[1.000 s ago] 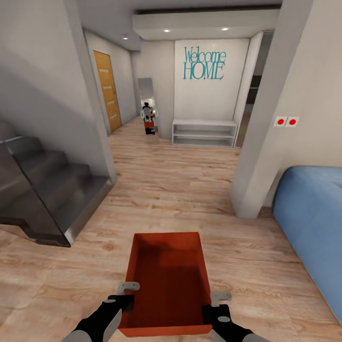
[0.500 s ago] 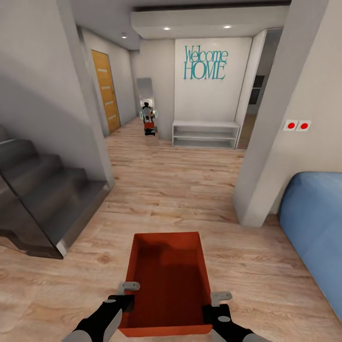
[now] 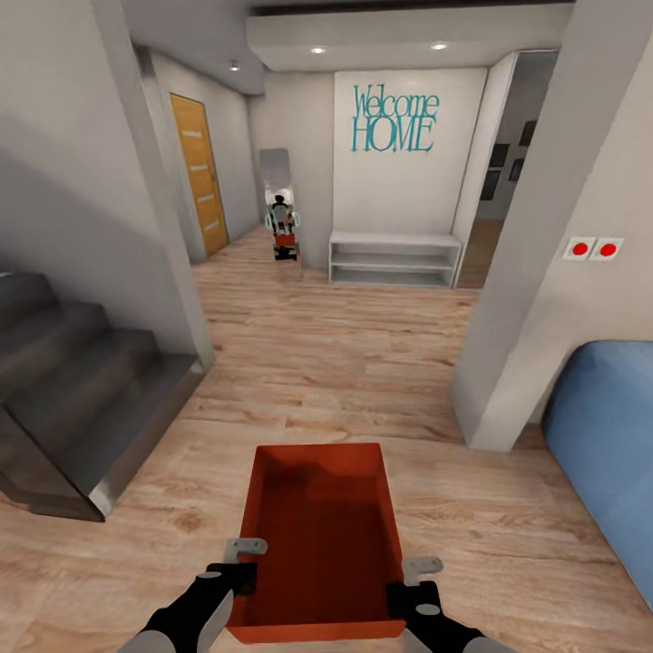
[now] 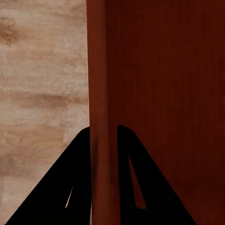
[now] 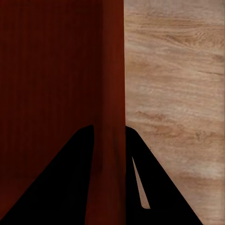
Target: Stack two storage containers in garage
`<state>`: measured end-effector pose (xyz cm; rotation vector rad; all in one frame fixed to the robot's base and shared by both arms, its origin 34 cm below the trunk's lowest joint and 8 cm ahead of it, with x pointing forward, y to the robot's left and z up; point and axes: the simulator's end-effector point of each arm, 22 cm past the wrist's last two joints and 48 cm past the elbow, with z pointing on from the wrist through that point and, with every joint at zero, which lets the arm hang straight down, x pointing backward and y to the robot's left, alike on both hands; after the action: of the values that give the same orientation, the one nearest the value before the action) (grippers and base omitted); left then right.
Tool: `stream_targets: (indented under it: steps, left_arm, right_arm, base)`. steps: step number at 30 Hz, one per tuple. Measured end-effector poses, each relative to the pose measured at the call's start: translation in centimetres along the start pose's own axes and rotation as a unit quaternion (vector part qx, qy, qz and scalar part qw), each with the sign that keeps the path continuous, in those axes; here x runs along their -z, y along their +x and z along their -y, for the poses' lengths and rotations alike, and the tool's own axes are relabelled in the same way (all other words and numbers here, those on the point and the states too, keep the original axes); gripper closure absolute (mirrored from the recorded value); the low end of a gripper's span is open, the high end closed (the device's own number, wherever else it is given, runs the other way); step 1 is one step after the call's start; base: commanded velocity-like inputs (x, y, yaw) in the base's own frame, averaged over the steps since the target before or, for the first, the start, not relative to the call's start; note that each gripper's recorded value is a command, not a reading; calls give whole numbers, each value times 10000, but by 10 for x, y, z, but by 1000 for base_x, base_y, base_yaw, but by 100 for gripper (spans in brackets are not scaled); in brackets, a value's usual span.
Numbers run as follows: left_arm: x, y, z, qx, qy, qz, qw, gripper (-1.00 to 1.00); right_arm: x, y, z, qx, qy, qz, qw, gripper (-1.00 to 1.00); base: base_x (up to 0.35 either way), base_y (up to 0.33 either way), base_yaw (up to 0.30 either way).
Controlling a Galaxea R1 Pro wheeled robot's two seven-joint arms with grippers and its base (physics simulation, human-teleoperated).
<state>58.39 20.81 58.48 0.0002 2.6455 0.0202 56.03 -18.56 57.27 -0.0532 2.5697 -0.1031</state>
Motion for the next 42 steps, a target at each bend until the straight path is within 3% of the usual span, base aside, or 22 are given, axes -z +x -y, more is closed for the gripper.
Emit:
stream_targets:
  steps: [42]
  left_arm:
    - [0, 0, 0, 5, 0, -3, 10000, 100]
  right_arm:
    - [0, 0, 0, 6, 1, -3, 10000, 100]
  base:
    - [324, 0, 0]
